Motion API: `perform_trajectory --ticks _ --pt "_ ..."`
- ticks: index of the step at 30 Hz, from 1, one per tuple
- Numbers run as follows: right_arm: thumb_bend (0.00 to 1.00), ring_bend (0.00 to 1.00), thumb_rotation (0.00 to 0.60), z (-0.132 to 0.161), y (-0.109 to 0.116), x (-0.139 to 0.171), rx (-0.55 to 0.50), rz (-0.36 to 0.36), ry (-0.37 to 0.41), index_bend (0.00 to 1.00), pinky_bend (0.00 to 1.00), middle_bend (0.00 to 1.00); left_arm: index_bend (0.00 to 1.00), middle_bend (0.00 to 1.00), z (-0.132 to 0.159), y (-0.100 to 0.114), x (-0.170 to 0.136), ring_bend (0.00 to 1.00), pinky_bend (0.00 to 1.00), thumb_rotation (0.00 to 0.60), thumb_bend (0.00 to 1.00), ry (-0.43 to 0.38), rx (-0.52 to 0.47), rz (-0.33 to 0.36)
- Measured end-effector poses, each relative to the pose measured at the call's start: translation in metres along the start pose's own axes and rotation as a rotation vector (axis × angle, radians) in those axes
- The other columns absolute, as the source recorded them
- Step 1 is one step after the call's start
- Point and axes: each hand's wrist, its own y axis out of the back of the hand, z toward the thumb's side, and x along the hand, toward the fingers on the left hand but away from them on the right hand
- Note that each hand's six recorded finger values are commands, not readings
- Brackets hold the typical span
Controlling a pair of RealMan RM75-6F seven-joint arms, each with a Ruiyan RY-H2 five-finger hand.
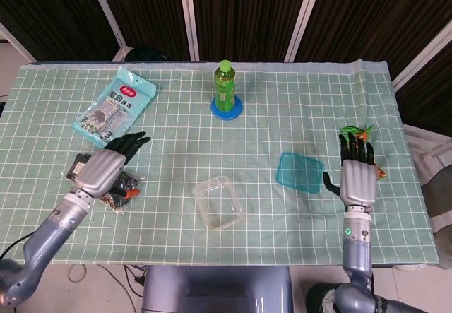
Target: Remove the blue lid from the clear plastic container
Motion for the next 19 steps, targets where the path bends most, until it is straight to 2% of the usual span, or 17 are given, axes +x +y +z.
perform_trajectory --ticks 3,9,13,19 --pt "0.36 0.0 0.6 -0.017 0.011 0.011 0.006 0.0 0.02 0.0 0.0 0.0 0.0 0.0 -0.018 0.001 -0.029 0.02 0.11 0.6 0.0 0.068 0.011 0.035" --pt "0.26 0.0 0.6 -0.05 0.034 0.043 0.03 0.007 0.116 0.0 0.0 0.0 0.0 0.0 -0.05 -0.001 -0.094 0.0 0.04 0.6 0.0 0.227 0.026 0.12" --pt "0.25 0.0 0.6 -0.074 0.051 0.07 0.05 0.007 0.186 0.0 0.0 0.0 0.0 0.0 -0.07 -0.006 -0.138 0.0 0.02 0.6 0.0 0.339 0.049 0.16" --pt "0.25 0.0 0.6 -0.117 0.071 0.099 0.066 -0.02 0.197 0.0 0.0 0.0 0.0 0.0 -0.096 -0.013 -0.19 0.0 0.02 0.6 0.0 0.454 0.093 0.223"
